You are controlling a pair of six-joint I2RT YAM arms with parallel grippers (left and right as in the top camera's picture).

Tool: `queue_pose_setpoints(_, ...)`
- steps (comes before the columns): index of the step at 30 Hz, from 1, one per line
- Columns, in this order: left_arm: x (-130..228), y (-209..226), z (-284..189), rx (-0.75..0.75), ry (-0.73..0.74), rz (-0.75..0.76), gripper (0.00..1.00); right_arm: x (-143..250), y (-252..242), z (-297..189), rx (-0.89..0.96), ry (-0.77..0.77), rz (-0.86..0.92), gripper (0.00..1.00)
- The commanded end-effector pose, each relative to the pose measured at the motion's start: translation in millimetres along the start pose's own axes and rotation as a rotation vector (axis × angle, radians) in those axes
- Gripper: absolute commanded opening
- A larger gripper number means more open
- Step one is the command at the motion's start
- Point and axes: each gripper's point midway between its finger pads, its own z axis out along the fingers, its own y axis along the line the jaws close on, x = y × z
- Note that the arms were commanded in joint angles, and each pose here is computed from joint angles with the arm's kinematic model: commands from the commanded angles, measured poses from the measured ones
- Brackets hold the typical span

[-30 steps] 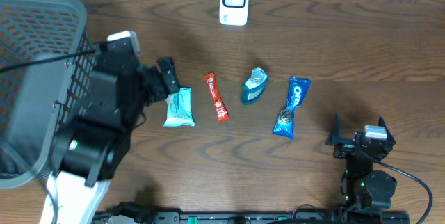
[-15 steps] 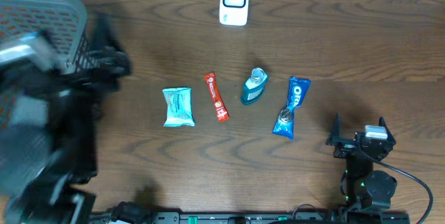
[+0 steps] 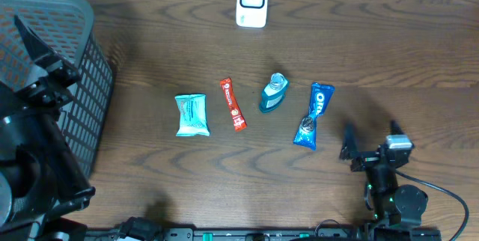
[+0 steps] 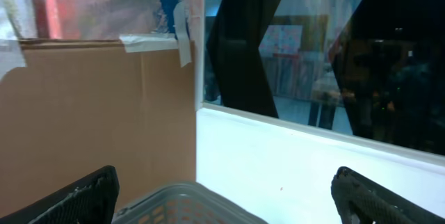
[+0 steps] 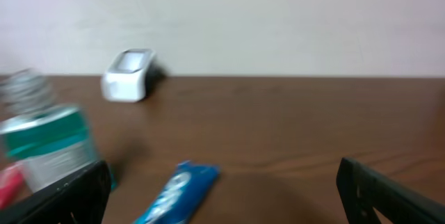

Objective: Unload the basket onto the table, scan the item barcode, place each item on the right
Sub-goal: 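Retract the left arm to rest and move the right arm forward, then lower the right gripper over the teal bottle and close on it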

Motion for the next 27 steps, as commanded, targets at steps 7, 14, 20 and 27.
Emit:
queue_pose_setpoints(7,-7.8,53.4,-43.1,-0.032,-0.080,-0.077,0.98,-55.5,27.8,-0.5,-0.142,0.165,-0.020,0.99)
queue_pose_setpoints(14,-30.9,94.8,-101.1,0.004,-0.254,-0.155,0.98,-92.0,43.7,24.1,-0.266,0.432,0.017,0.99)
queue_pose_setpoints(20,-30.3,86.7,-107.0,0.075,-0.244,-0.120,0.98,-114.0,60.6,27.1,-0.360,0.645,0.142,0.99)
queue_pose_setpoints(27,-25.1,88.7,-120.3,0.118,-0.253,-0.118,0.98,-103.9,82.9,29.0,-0.517,0.717,0.161,0.99)
